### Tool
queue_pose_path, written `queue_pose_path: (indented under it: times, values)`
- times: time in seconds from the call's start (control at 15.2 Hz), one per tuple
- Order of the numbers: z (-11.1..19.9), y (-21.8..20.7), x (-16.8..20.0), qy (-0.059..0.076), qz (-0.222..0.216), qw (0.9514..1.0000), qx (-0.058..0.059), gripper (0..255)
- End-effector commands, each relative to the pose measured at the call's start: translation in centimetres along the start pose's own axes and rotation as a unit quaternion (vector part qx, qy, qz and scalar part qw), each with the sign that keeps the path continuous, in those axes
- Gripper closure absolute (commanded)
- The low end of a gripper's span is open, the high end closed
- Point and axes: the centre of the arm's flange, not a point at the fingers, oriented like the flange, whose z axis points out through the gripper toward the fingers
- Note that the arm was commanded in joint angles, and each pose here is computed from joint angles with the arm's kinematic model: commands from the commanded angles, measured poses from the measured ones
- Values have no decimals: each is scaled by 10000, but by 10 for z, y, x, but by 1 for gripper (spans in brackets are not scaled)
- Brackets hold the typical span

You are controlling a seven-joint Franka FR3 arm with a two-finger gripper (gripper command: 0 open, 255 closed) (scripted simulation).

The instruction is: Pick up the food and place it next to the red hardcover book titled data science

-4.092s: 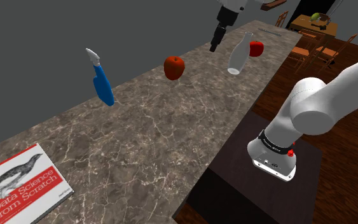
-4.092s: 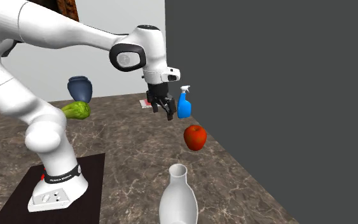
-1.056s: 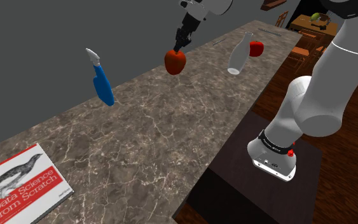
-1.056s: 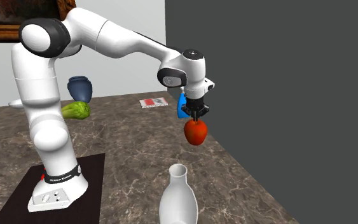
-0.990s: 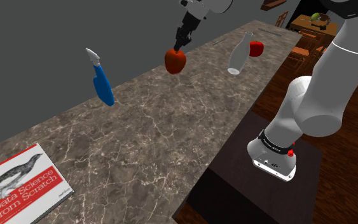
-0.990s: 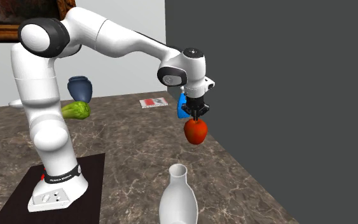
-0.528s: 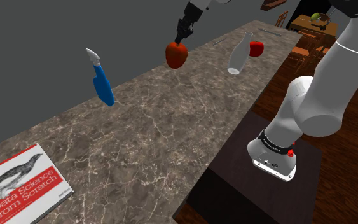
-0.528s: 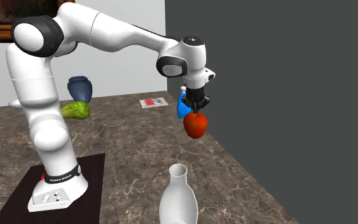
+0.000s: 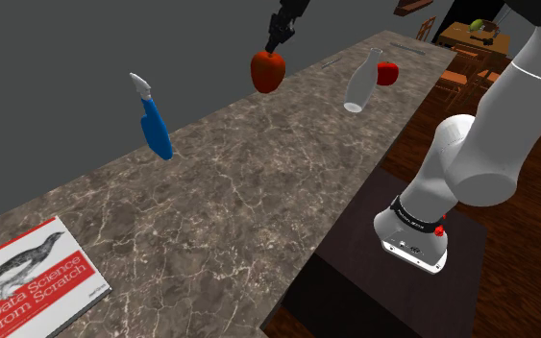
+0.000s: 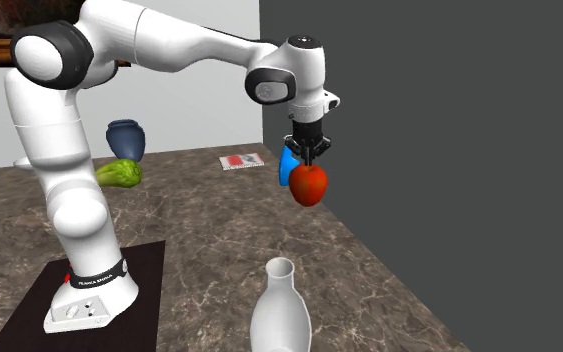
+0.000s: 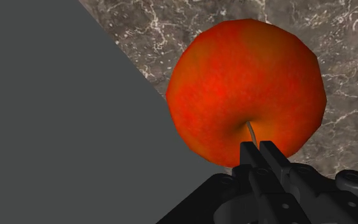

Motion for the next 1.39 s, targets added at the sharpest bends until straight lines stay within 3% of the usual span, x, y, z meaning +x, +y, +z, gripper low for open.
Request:
queue_pose_path:
  times: [0.0,0.99,1.32]
  values:
    - [-10,1,5,0,0,10000,0,255]
    - [-80,2,37,0,0,10000,0,255]
    - [-60,-40,83,0,0,10000,0,255]
